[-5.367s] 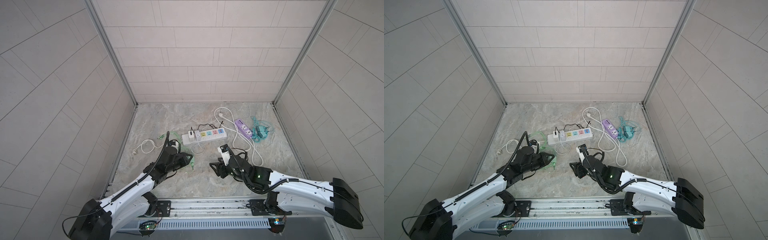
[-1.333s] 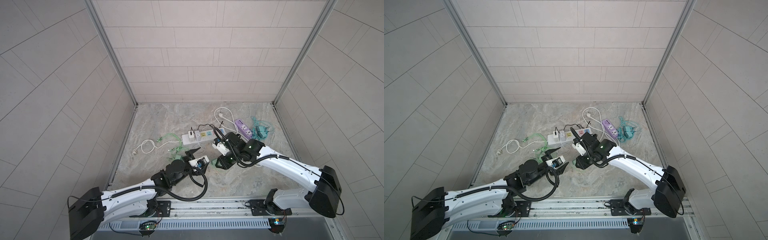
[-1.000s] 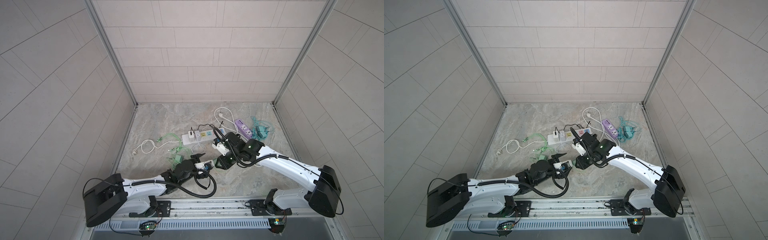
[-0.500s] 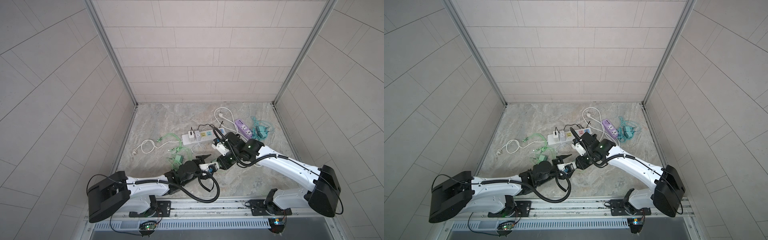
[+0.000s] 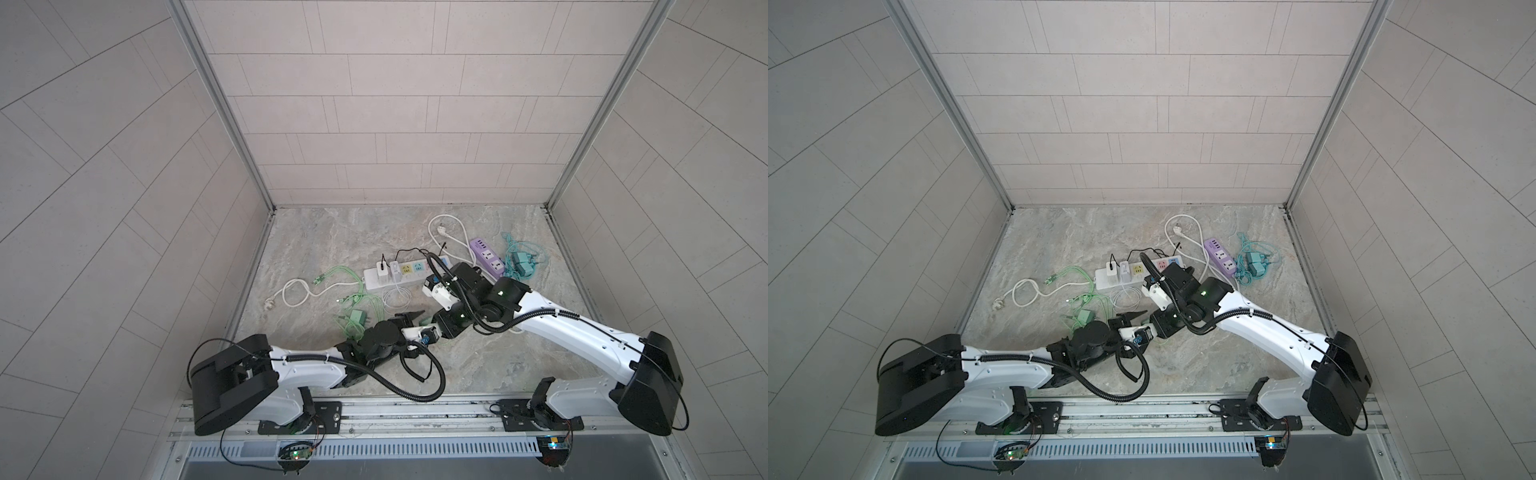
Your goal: Insert the plug
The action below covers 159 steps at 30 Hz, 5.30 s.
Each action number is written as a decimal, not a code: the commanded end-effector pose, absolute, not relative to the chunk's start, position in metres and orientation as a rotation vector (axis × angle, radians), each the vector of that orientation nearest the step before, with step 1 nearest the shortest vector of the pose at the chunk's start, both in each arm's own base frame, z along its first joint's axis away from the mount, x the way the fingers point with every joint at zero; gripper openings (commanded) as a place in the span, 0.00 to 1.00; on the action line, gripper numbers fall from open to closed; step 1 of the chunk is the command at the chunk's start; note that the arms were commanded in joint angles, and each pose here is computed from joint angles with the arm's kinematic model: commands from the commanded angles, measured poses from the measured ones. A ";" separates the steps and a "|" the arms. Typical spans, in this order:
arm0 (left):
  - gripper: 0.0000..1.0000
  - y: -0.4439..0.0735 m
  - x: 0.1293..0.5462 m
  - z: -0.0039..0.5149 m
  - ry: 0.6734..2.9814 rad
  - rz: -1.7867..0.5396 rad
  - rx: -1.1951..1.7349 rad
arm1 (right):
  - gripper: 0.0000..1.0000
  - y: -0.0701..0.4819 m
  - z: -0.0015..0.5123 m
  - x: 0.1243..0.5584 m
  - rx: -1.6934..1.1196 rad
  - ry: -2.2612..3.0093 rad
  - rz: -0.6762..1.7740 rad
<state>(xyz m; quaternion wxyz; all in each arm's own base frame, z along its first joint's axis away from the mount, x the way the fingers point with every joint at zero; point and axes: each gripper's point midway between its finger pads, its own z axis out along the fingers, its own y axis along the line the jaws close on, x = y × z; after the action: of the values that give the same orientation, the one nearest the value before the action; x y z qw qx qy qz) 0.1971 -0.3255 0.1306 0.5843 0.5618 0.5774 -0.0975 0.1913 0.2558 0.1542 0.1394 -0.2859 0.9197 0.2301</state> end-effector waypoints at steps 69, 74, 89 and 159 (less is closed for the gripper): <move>0.08 -0.315 0.184 0.182 1.476 -1.158 1.704 | 0.49 0.269 0.219 0.194 -0.926 1.927 0.838; 0.07 -0.315 0.185 0.184 1.486 -1.159 1.706 | 0.46 0.275 0.217 0.192 -0.947 1.933 0.850; 0.06 -0.313 0.185 0.187 1.491 -1.144 1.710 | 0.39 0.279 0.215 0.191 -0.954 1.937 0.841; 0.97 -0.143 0.379 0.053 2.244 -0.126 0.093 | 0.13 0.247 0.155 0.463 -0.628 2.356 0.381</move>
<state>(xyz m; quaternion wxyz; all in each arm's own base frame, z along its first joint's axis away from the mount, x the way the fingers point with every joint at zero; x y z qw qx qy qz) 0.3633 -0.1363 0.0459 0.4209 0.0362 0.9055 -0.0404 0.4609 0.2445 0.1497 0.3277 -0.2335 0.9046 0.1406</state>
